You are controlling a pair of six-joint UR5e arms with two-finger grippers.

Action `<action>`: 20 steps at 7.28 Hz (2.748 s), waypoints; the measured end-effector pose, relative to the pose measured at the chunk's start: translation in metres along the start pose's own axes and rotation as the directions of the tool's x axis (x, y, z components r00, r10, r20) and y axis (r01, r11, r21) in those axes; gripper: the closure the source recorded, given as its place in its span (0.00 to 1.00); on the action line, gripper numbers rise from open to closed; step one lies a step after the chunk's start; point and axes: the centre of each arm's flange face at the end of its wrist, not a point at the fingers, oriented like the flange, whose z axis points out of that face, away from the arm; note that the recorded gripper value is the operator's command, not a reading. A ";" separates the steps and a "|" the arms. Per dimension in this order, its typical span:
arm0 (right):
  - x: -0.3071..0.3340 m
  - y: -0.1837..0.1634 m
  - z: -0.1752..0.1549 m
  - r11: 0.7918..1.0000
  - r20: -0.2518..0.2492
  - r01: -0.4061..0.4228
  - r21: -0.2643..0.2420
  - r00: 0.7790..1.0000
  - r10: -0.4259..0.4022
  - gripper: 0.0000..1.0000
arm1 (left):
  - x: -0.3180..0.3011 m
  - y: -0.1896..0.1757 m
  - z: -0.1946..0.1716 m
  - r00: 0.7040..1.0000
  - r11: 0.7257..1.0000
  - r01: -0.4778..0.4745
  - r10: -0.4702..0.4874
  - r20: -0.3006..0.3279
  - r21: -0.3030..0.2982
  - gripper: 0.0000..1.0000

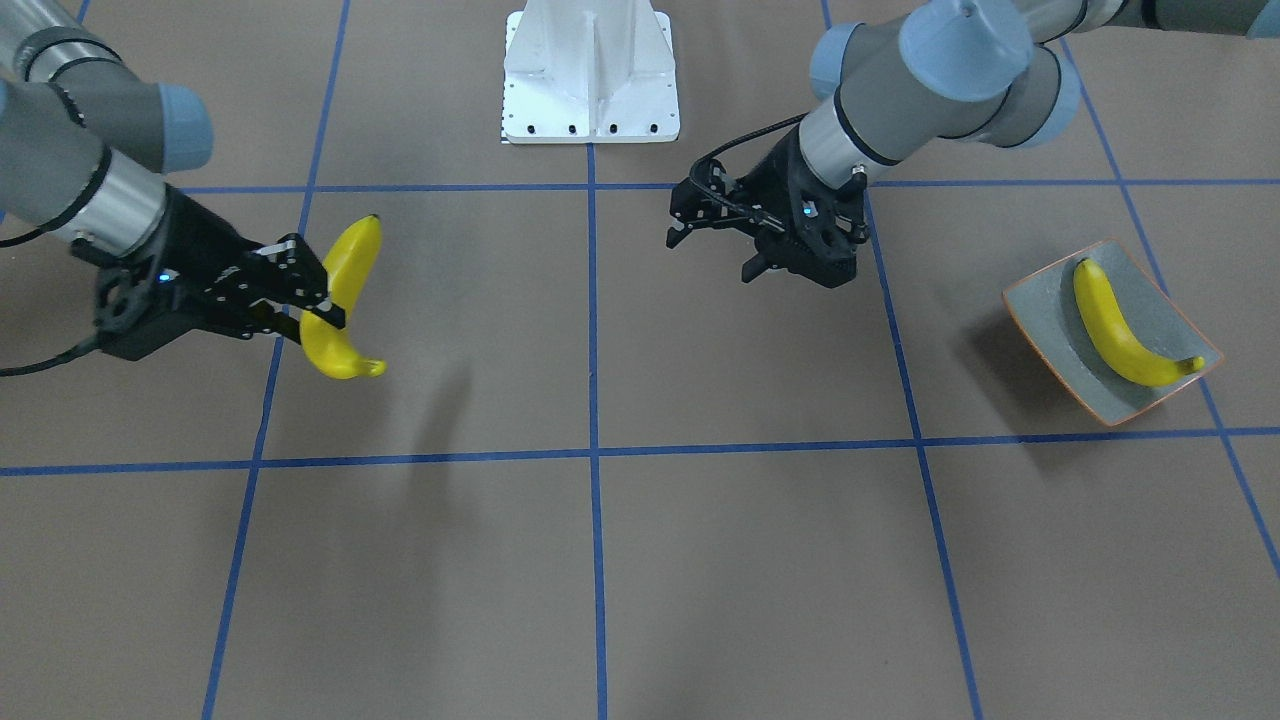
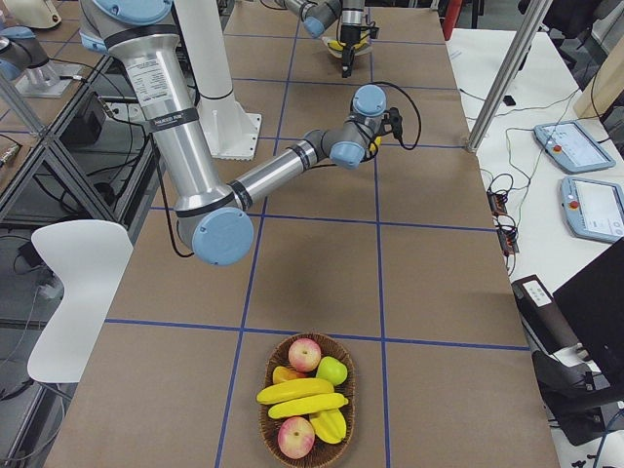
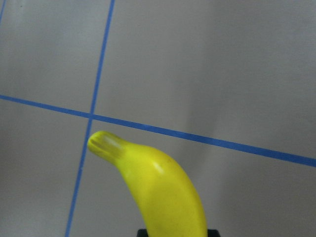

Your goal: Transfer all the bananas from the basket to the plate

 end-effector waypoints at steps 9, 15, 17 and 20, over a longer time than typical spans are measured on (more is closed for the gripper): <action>-0.101 0.008 0.032 0.999 0.109 -0.021 0.026 0.994 0.018 1.00 | 0.114 0.009 0.058 0.982 0.997 -0.068 0.063 -0.178 -0.021 0.01; -0.113 0.016 0.026 0.997 0.190 -0.065 0.034 0.980 0.058 1.00 | 0.120 0.011 0.058 0.979 0.998 -0.057 0.052 -0.199 -0.019 0.10; -0.116 0.018 0.025 0.997 0.208 -0.065 0.034 0.977 0.057 1.00 | 0.121 0.012 0.060 0.979 0.998 -0.057 0.051 -0.199 -0.022 0.14; -0.117 0.019 0.023 0.997 0.226 -0.070 0.037 0.972 0.060 1.00 | 0.122 0.015 0.063 0.978 0.998 -0.054 0.047 -0.205 -0.028 0.86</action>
